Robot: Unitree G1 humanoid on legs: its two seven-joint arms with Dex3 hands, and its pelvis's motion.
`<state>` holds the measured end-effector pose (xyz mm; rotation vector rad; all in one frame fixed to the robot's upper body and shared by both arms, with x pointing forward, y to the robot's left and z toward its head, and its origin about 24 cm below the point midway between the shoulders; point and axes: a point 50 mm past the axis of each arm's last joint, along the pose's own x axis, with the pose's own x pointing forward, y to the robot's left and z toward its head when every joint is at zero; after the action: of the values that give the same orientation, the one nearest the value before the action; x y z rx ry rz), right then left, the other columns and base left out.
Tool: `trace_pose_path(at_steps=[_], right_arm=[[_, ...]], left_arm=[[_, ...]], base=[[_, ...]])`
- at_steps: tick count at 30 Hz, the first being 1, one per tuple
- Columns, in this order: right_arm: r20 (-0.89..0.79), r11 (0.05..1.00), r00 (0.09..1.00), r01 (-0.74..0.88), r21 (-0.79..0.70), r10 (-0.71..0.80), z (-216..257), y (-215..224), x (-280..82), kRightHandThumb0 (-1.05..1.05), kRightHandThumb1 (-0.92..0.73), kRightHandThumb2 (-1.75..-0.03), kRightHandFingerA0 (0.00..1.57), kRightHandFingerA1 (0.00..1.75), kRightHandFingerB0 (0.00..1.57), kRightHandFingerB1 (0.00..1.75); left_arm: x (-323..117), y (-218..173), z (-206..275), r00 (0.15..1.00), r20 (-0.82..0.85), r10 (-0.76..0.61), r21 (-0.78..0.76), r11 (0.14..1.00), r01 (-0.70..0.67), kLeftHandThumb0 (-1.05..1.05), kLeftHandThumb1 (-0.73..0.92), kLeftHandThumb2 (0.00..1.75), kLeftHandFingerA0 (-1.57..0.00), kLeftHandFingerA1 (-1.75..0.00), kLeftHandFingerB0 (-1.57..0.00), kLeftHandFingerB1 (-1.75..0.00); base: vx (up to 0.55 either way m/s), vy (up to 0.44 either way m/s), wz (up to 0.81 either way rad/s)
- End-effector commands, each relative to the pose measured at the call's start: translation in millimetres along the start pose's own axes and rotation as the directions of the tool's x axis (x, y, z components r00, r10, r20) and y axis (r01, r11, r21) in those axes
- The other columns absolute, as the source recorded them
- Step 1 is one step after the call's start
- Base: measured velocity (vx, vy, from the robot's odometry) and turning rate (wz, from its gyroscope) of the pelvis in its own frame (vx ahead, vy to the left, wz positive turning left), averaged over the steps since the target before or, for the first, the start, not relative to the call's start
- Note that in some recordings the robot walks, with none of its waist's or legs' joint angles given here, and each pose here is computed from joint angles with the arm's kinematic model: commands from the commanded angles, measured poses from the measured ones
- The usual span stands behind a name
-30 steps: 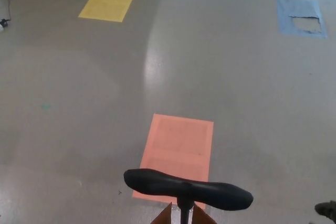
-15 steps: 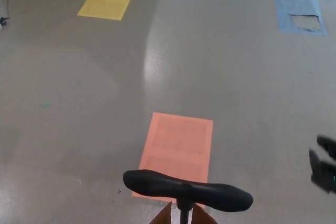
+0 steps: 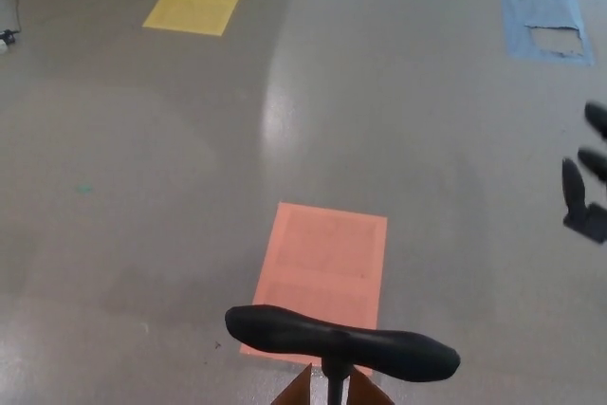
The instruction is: An air pump is kept on top of a storage box on the floor and the robot uses its right hand to press down on the handle of the pump to compress it
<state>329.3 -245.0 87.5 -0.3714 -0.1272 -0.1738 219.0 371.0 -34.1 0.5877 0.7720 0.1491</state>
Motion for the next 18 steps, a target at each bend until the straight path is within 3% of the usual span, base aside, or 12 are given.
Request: trace_pose_path(at_steps=[1, 2, 3, 5, 6, 7, 8, 10, 11, 12, 13, 18], right_arm=[[0.829, 0.939, 0.443, -0.117, -0.322, 0.34, 261.3, -33.8, -82.3, -0.8, -0.74, -1.1, 0.04, 0.39, 0.04, 0.36], [0.831, 0.934, 0.429, -0.122, -0.337, 0.356, 264.2, -32.0, -85.9, -0.8, -0.74, -1.1, 0.04, 0.39, 0.04, 0.36], [0.831, 0.929, 0.417, -0.129, -0.347, 0.368, 266.4, -30.6, -89.6, -0.86, -0.79, -0.81, 0.1, 0.3, 0.11, 0.27], [0.83, 0.928, 0.415, -0.132, -0.35, 0.372, 267.2, -30.1, -91.2, -0.86, -0.79, -0.81, 0.1, 0.3, 0.11, 0.27], [0.831, 0.922, 0.4, -0.149, -0.358, 0.387, 270.9, -27.8, -95.3, -0.82, -0.92, -0.69, 0.12, 0.24, 0.11, 0.23], [0.83, 0.914, 0.383, -0.169, -0.369, 0.406, 275.3, -24.9, -100.7, -0.82, -0.92, -0.69, 0.12, 0.24, 0.11, 0.23], [0.822, 0.896, 0.358, -0.201, -0.395, 0.442, 277.1, -19.1, -106.1, -0.88, -0.79, -1.12, 0.09, 0.24, 0.09, 0.23], [0.809, 0.87, 0.325, -0.242, -0.43, 0.49, 278.2, -11.4, -113.2, -0.88, -0.79, -1.12, 0.09, 0.24, 0.09, 0.23], [0.802, 0.859, 0.314, -0.251, -0.447, 0.509, 278.3, -8.8, -114.2, -0.87, -0.82, -1.14, 0.08, 0.22, 0.08, 0.19], [0.793, 0.844, 0.299, -0.26, -0.468, 0.531, 278.4, -5.6, -115.2, -0.87, -0.82, -1.14, 0.08, 0.22, 0.08, 0.19], [0.749, 0.786, 0.256, -0.312, -0.534, 0.611, 279.6, 4.6, -116.8, -0.9, -0.88, -1.19, 0.0, 0.12, 0.0, 0.12], [0.676, 0.682, 0.172, -0.377, -0.627, 0.716, 281.2, 30.0, -126.3, -0.88, -0.82, -1.15, 0.06, 0.21, 0.06, 0.18]], left_arm=[[-5.2, 19.3, 6.1, 0.994, 0.11, 0.01, -0.073, 0.997, -0.002, -0.9, 0.87, 1.18, -0.05, -0.12, -0.05, -0.13], [-5.4, 19.5, 5.8, 0.994, 0.111, 0.013, -0.075, 0.997, -0.005, -0.9, 0.87, 1.18, -0.05, -0.12, -0.05, -0.13], [-5.6, 20.5, 5.9, 0.994, 0.112, 0.013, -0.069, 0.998, -0.006, -0.89, 0.87, 1.19, -0.02, -0.12, -0.02, -0.13], [-5.7, 20.9, 6.0, 0.994, 0.112, 0.013, -0.067, 0.998, -0.006, -0.89, 0.87, 1.19, -0.02, -0.12, -0.02, -0.13], [-5.5, 20.2, 6.5, 0.994, 0.113, 0.012, -0.059, 0.998, -0.005, -0.81, 0.92, 0.79, -0.01, -0.23, 0.0, -0.21], [-5.2, 19.2, 7.2, 0.993, 0.114, 0.009, -0.05, 0.999, -0.003, -0.81, 0.92, 0.79, -0.01, -0.23, 0.0, -0.21], [-5.4, 17.7, 6.1, 0.993, 0.115, -0.002, -0.044, 0.999, 0.007, -0.87, 0.89, 1.22, -0.01, -0.14, 0.0, -0.11], [-5.9, 15.8, 4.3, 0.993, 0.115, -0.018, -0.039, 0.999, 0.022, -0.87, 0.89, 1.22, -0.01, -0.14, 0.0, -0.11], [-6.1, 15.3, 3.9, 0.993, 0.117, -0.018, -0.033, 0.999, 0.022, -0.81, 0.92, 0.81, -0.02, -0.25, 0.0, -0.2], [-6.3, 14.6, 3.5, 0.993, 0.12, -0.018, -0.025, 0.999, 0.021, -0.81, 0.92, 0.81, -0.02, -0.25, 0.0, -0.2], [-7.1, 14.1, 3.0, 0.991, 0.129, -0.023, -0.01, 1.0, 0.024, -0.85, 0.85, 1.19, -0.08, -0.21, -0.07, -0.16], [-9.4, 11.1, -6.8, 0.994, 0.099, -0.046, -0.001, 0.999, 0.046, -0.83, 0.85, 1.18, -0.06, -0.23, -0.07, -0.18]], base=[[0.0, 0.0, 0.0], [0.0, 0.0, 0.0], [0.0, 0.0, 0.0], [0.0, 0.0, 0.0], [0.0, 0.0, 0.0], [0.0, 0.0, 0.0], [0.0, 0.0, 0.0], [0.0, 0.0, 0.0], [0.0, 0.0, 0.0], [0.0, 0.0, 0.0], [0.0, 0.0, 0.0], [0.0, 0.0, 0.0]])
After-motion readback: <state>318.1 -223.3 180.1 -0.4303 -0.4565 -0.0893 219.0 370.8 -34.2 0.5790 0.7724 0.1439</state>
